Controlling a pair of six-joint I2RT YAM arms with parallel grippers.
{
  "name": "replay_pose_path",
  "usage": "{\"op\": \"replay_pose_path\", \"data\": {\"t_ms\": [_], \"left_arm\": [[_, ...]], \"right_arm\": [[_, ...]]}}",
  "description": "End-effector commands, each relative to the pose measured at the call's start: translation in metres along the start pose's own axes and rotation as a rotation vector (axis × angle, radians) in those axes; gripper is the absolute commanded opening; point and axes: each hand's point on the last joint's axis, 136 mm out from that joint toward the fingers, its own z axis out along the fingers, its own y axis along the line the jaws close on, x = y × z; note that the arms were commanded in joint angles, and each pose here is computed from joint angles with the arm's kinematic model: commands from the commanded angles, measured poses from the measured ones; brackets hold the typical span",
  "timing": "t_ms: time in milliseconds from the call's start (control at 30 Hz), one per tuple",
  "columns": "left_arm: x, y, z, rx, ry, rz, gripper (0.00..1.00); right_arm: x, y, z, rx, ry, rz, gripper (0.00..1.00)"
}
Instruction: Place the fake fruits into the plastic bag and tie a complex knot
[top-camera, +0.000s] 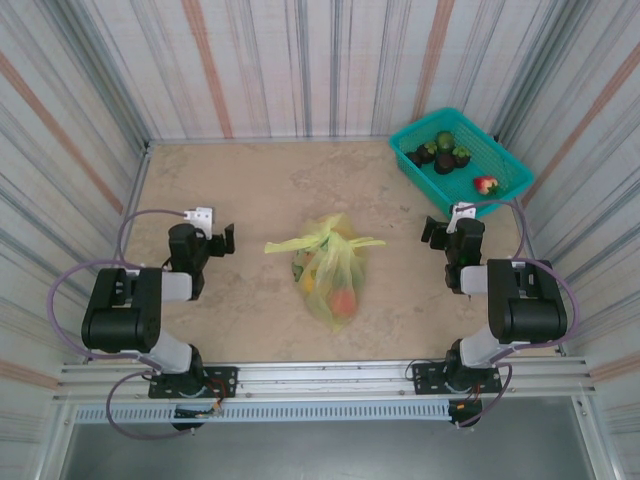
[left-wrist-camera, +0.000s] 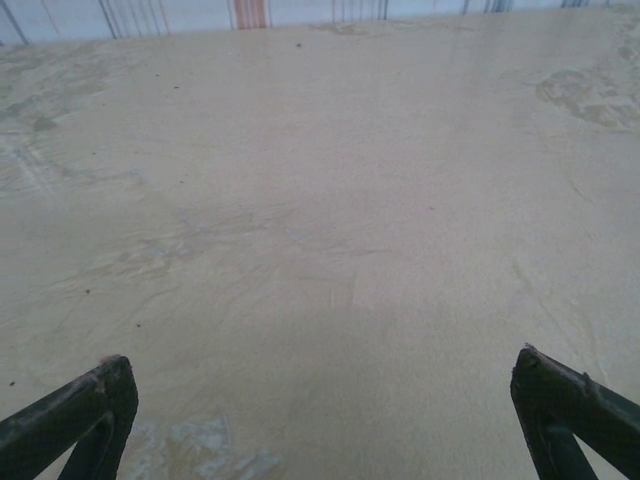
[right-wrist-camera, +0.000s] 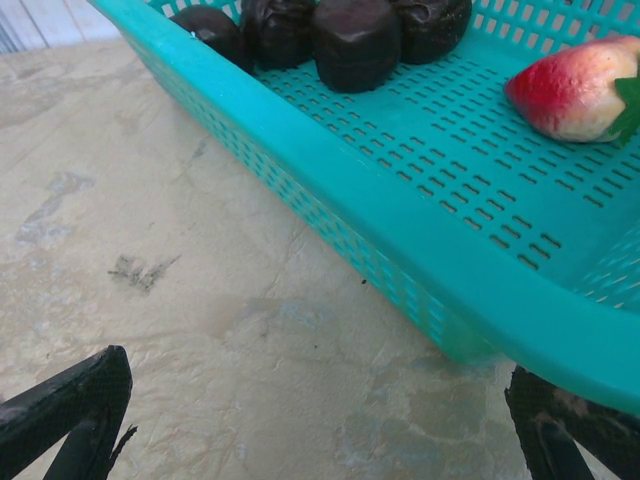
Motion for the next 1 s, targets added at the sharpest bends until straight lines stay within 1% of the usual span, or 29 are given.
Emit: {"op": "replay_pose_path", "data": {"t_ms": [0, 100, 167, 967], "left_arm": [[-0.0091, 0.0081, 0.0013, -0.03, -0.026, -0.02, 0.99], [-0.0088, 0.005, 0.0004, -0.043, -0.011, 0.004, 0.99], [-0.0096, -0.0007, 0.0011, -0.029, -0.01, 0.026, 0.99], [-0.0093, -0.0007, 0.0015, -0.02, -0.008, 0.023, 0.99]], "right_arm": [[-0.0016, -0.0014, -0.0017, 0.012, -0.02, -0.005, 0.99], [-0.0014, -0.0019, -0.0017, 0.013, -0.019, -0.005, 0.99], [-0.0018, -0.0019, -0.0018, 0.013, -0.02, -0.005, 0.99], [-0.0017, -0.0019, -0.0018, 0.013, -0.02, -0.005, 0.99]]}}
